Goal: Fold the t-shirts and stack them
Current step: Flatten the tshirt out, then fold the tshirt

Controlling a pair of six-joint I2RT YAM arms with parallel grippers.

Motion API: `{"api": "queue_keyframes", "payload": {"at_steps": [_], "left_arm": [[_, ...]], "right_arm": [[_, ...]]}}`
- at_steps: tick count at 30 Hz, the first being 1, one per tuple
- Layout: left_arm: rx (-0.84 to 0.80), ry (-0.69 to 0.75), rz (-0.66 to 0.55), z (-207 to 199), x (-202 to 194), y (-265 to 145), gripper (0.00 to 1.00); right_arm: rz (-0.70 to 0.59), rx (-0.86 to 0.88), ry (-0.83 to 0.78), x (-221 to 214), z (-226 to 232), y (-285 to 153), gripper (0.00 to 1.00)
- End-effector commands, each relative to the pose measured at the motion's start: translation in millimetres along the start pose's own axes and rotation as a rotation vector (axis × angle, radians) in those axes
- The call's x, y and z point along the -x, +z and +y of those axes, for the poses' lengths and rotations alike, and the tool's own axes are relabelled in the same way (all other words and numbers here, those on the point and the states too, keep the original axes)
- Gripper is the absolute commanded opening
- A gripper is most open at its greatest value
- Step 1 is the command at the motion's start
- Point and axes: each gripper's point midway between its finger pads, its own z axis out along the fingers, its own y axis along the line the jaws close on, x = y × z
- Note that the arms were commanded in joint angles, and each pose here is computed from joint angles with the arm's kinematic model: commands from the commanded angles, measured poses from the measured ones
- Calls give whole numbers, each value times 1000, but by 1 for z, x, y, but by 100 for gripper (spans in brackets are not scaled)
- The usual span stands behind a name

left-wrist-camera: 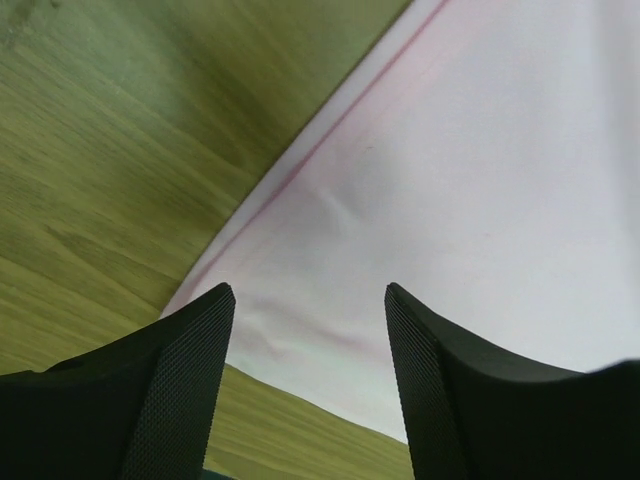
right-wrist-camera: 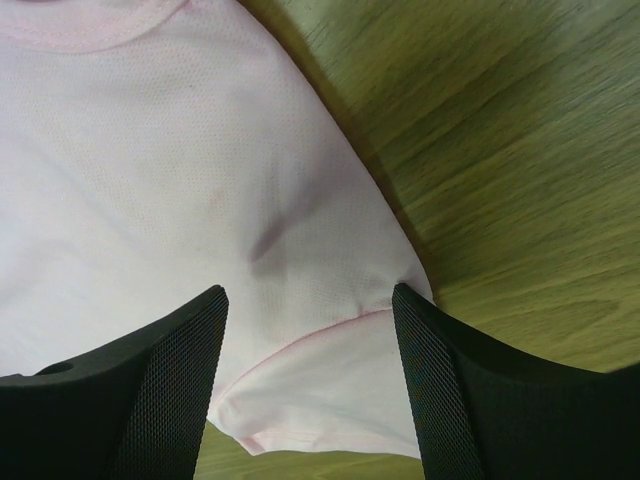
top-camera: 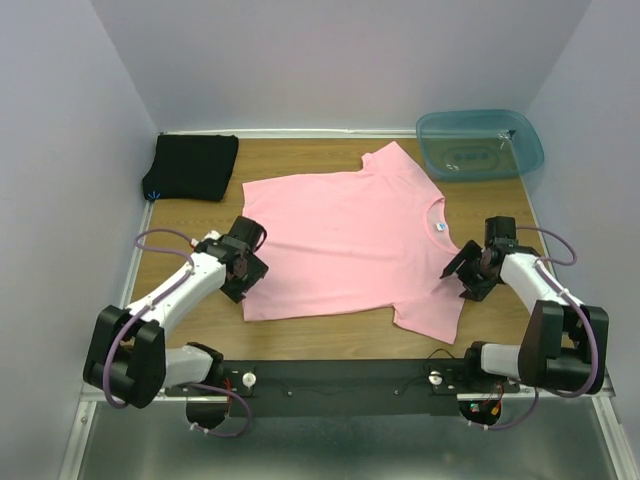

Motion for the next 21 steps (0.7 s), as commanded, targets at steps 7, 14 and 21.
{"api": "queue_keyframes", "payload": {"at_steps": [7, 14, 21], "left_arm": [[-87, 4, -107, -37, 26, -34, 74], [-28, 64, 0, -28, -4, -13, 78], [-12, 93, -68, -37, 11, -7, 77]], "right_arm": [[-63, 62, -104, 17, 17, -26, 75], [-149, -104, -179, 40, -6, -30, 75], [-102, -94, -208, 38, -1, -23, 64]]}}
